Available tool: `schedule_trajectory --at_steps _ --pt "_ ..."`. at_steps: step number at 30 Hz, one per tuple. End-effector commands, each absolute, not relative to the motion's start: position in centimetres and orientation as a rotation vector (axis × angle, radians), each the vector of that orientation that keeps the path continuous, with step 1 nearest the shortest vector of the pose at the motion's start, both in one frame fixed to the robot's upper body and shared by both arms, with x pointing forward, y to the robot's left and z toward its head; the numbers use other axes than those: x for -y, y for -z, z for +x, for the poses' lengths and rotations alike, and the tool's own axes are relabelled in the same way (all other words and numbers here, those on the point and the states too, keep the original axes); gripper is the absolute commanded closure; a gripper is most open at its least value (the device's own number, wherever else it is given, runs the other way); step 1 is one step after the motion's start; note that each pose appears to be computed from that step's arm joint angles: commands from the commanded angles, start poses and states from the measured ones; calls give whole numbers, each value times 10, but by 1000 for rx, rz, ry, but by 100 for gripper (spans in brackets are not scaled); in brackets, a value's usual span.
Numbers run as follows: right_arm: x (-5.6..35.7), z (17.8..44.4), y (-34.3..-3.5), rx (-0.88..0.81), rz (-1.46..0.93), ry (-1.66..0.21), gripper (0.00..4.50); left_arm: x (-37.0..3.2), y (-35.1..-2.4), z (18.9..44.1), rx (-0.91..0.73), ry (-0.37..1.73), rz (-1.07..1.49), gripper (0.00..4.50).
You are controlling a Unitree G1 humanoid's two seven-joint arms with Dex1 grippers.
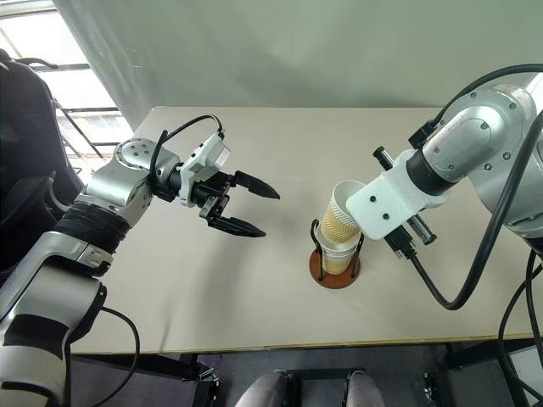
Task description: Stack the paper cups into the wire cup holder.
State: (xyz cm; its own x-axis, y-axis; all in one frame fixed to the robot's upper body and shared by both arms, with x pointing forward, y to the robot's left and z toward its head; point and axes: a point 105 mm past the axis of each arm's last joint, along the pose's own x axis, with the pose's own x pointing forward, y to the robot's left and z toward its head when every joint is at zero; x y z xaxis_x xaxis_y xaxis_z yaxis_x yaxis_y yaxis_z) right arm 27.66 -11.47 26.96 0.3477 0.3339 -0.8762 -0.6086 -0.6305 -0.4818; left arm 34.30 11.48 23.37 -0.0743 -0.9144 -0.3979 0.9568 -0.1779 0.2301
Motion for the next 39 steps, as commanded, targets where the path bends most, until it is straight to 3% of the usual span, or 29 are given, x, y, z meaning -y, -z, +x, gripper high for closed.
schedule_trajectory --at_steps 1,6,13,18,24,28,34,39 --pt "112 276 -274 -207 -1796 -1385 364 -115 -246 337 -64 1703 543 0" --pt "108 279 -275 -183 -1789 -1366 192 -114 -247 336 -64 1706 546 0" --pt "105 291 -315 -108 -1496 -1242 192 -117 -251 338 -55 1686 506 0" --pt "144 334 -336 -69 -1127 -946 192 -117 -265 352 47 1588 315 0" --pt "189 381 -326 7 -708 -675 192 -119 -268 372 133 1407 249 0" --pt "223 406 -297 45 -469 -487 192 -131 -277 397 222 1159 207 0" --pt "245 417 -274 23 -333 -360 192 -145 -283 410 256 1012 158 0" --pt "253 419 -261 17 -347 -312 192 -154 -266 405 212 1006 214 0"
